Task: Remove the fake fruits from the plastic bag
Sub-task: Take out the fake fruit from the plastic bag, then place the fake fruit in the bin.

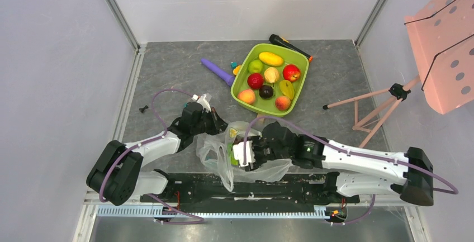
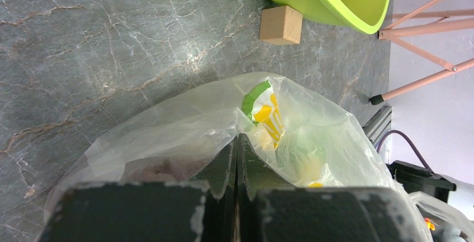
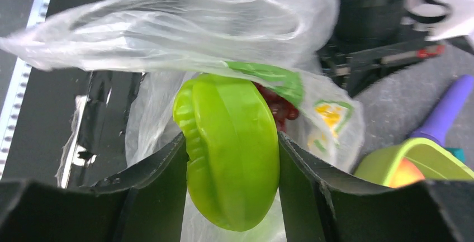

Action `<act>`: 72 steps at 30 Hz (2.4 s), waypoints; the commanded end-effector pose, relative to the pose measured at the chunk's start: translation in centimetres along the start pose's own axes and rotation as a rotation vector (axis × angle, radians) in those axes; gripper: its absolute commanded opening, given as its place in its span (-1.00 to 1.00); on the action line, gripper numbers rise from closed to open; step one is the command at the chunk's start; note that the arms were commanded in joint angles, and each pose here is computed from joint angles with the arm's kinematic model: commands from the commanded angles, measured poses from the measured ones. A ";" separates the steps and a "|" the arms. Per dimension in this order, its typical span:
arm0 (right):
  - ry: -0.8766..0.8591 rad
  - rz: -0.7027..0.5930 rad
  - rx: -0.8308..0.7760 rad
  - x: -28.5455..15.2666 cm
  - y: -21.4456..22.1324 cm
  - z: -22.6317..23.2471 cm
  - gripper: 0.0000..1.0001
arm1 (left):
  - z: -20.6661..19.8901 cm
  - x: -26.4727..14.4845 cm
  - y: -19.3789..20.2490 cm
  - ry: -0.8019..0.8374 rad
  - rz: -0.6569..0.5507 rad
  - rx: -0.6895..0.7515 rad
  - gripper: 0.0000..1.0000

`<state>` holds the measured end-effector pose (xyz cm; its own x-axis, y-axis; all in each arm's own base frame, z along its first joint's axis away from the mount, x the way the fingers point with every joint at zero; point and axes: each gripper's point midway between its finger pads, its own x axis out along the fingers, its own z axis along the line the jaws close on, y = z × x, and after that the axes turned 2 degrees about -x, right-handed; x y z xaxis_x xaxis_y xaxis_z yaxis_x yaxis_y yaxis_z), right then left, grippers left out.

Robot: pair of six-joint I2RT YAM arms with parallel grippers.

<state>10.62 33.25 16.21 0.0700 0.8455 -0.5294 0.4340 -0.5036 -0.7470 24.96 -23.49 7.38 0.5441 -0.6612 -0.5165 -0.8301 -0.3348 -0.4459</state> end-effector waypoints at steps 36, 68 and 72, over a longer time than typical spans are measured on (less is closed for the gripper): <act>1.041 0.184 1.028 -10.2 22.0 -26.6 -0.20 | -0.6 -2.1 -0.9 0.011 -0.071 0.055 -0.96; 1.180 0.060 0.998 -18.1 15.5 -24.9 0.96 | -0.9 -2.5 -1.4 0.005 -0.091 0.027 -0.96; 1.164 0.056 1.028 -17.1 16.5 -23.6 0.96 | -1.0 -2.8 -1.7 -0.015 -0.088 0.038 -0.96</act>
<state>38.31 14.24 23.40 0.9138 0.2098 -0.3477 -0.3442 -0.0541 -0.9373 23.92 -21.90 8.72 0.5925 -0.6310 -0.5009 -0.7949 -0.3568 -0.4908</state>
